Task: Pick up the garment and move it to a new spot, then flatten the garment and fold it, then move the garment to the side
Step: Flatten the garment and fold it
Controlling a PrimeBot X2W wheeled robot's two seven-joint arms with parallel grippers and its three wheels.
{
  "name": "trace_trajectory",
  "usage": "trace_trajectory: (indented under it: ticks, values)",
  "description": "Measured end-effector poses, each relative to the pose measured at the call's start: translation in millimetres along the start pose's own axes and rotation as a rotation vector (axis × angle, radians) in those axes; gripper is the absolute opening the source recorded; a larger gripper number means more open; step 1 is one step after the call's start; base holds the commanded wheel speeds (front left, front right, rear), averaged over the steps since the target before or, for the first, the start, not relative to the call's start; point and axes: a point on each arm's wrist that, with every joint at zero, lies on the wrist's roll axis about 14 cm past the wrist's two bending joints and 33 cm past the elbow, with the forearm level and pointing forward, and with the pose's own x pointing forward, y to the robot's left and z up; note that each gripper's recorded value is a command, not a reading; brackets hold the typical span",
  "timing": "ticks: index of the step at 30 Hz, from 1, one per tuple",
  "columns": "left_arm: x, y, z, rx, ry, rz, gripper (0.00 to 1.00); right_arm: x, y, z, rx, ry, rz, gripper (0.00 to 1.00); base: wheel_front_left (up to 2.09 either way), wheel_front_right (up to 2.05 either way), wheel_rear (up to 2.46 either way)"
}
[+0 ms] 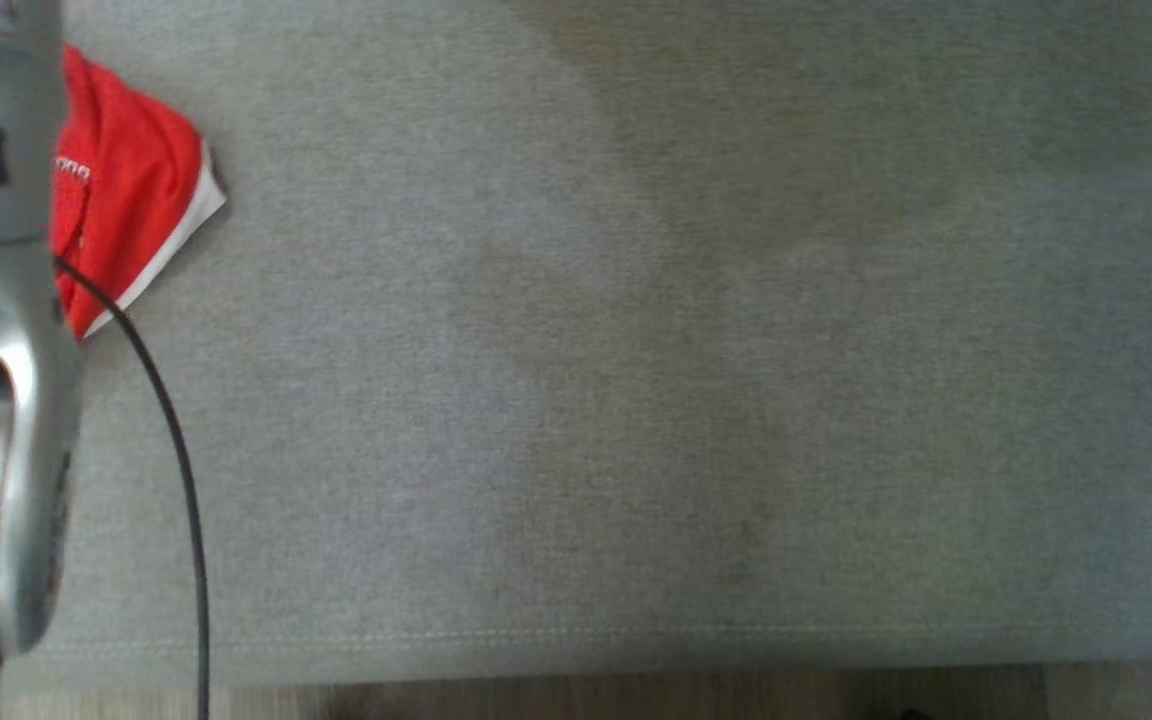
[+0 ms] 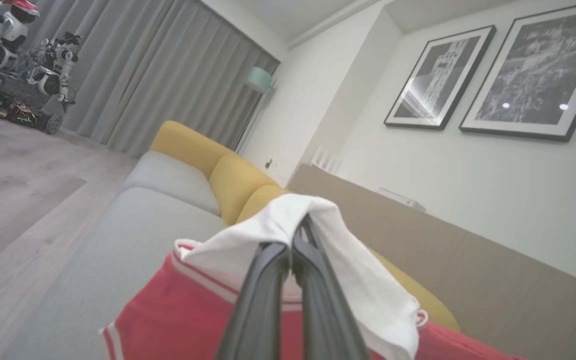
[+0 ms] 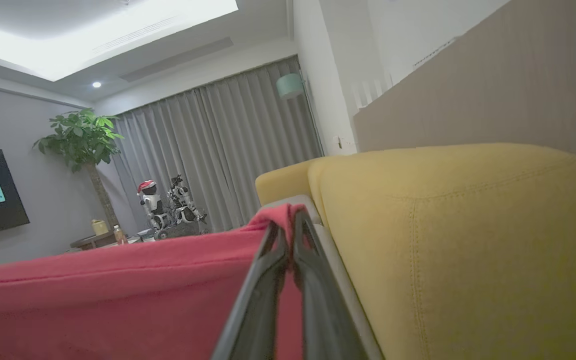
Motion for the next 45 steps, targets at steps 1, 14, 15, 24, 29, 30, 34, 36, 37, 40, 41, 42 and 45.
trace_trajectory:
  ticks: [1,14,15,24,29,30,34,36,37,40,41,42,45]
  values:
    - [-3.7,2.6,-6.6,0.007,0.013,-0.004,0.0,-1.4,-2.5,-8.2,0.021,0.01,-0.009,0.0,0.0,0.0,0.0]
    - [-130.6,62.4,-127.2,0.08,0.385,0.105,0.0,-118.4,-30.6,-163.9,0.069,0.458,-0.1,0.0,0.0,0.0,0.0]
    - [-144.5,67.5,-131.3,0.085,0.41,0.119,0.0,-128.0,-29.7,-168.5,0.067,0.488,-0.098,0.0,0.0,0.0,0.0]
    - [-265.3,95.6,-147.1,0.129,0.63,0.21,0.0,-220.7,-25.7,-193.6,-0.039,0.762,-0.043,0.0,0.0,0.0,0.0]
    - [-335.9,83.5,-157.2,0.142,0.794,0.177,0.0,-262.9,-30.5,-188.6,-0.161,0.845,0.011,0.0,0.0,0.0,0.0]
    - [-346.3,79.4,-158.7,0.146,0.821,0.161,0.0,-269.4,-31.8,-188.0,-0.172,0.859,0.014,0.0,0.0,0.0,0.0]
    - [-379.2,66.0,-160.1,0.155,0.9,0.117,0.0,-291.1,-33.3,-185.9,-0.207,0.903,0.033,0.0,0.0,0.0,0.0]
    - [-391.9,59.5,-159.2,0.159,0.932,0.096,0.0,-302.0,-34.4,-185.3,-0.236,0.935,0.05,0.0,0.0,0.0,0.0]
    - [-397.4,55.8,-158.8,0.159,0.944,0.086,0.0,-307.7,-35.4,-185.0,-0.253,0.953,0.058,0.0,0.0,0.0,0.0]
    - [-414.6,45.2,-158.7,0.155,0.986,0.057,0.0,-325.9,-38.1,-184.7,-0.288,1.014,0.079,0.0,0.0,0.0,0.0]
    - [-419.3,42.6,-158.2,0.147,0.995,0.054,0.0,-331.8,-38.9,-184.4,-0.287,1.031,0.08,0.0,0.0,0.0,0.0]
    - [-423.3,40.4,-157.4,0.138,1.0,0.053,0.0,-337.9,-39.9,-184.1,-0.287,1.051,0.082,0.0,0.0,0.0,0.0]
    - [-434.5,34.7,-155.4,0.125,1.023,0.044,0.0,-354.5,-42.7,-182.1,-0.282,1.102,0.089,0.0,0.0,0.0,0.0]
